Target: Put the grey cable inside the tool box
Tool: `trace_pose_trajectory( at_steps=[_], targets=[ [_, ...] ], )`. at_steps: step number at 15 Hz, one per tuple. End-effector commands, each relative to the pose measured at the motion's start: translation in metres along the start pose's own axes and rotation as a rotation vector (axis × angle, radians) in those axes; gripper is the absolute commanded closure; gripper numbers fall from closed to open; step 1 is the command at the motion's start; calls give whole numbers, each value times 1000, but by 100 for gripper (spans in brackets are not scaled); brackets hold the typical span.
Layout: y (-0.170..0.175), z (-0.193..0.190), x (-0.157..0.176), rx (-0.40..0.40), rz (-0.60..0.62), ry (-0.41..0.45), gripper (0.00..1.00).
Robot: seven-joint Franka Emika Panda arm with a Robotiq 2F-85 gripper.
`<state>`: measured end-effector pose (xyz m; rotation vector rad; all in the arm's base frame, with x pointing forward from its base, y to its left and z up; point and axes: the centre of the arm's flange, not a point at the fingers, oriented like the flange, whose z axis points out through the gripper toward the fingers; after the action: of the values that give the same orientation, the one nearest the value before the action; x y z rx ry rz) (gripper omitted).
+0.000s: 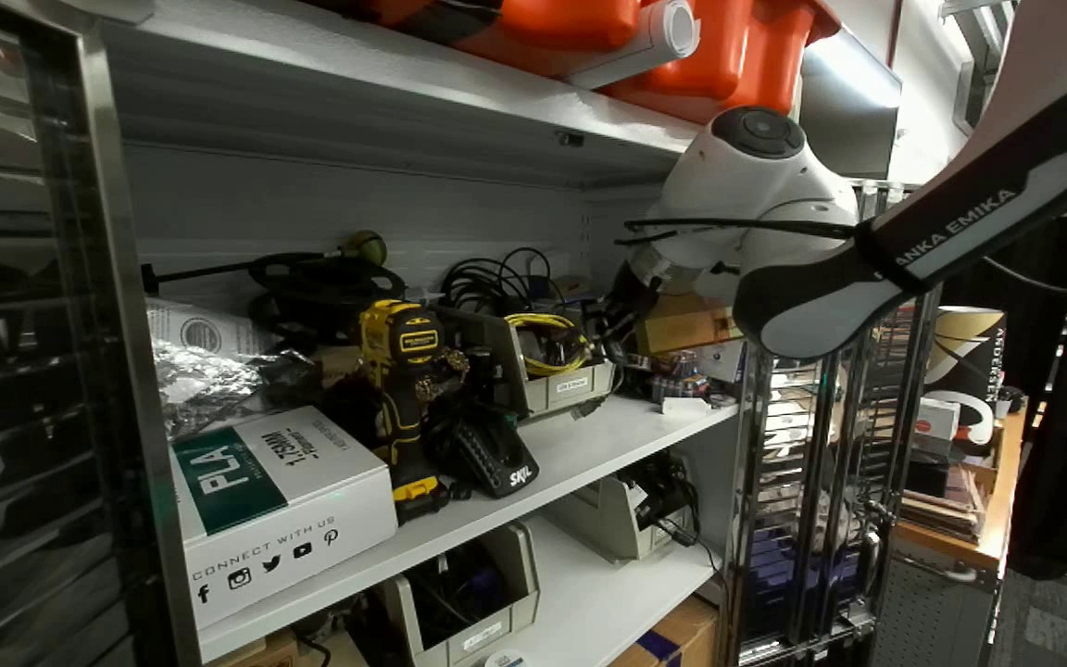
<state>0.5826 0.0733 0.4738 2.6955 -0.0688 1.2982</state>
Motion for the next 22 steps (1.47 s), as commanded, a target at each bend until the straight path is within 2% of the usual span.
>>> trace_pose_trajectory(
  at_steps=[1,3,6,8,12,16,22],
  targets=[
    [7,-15,18,33,15,157,83],
    [14,-13,34,27,14,223,83],
    [22,2,56,9,-5,269,83],
    [22,22,69,7,-33,280,84],
    [6,76,75,30,-95,239,84],
    [-13,115,83,39,-122,266,84],
    [-31,113,118,50,-137,349,83]
  ],
)
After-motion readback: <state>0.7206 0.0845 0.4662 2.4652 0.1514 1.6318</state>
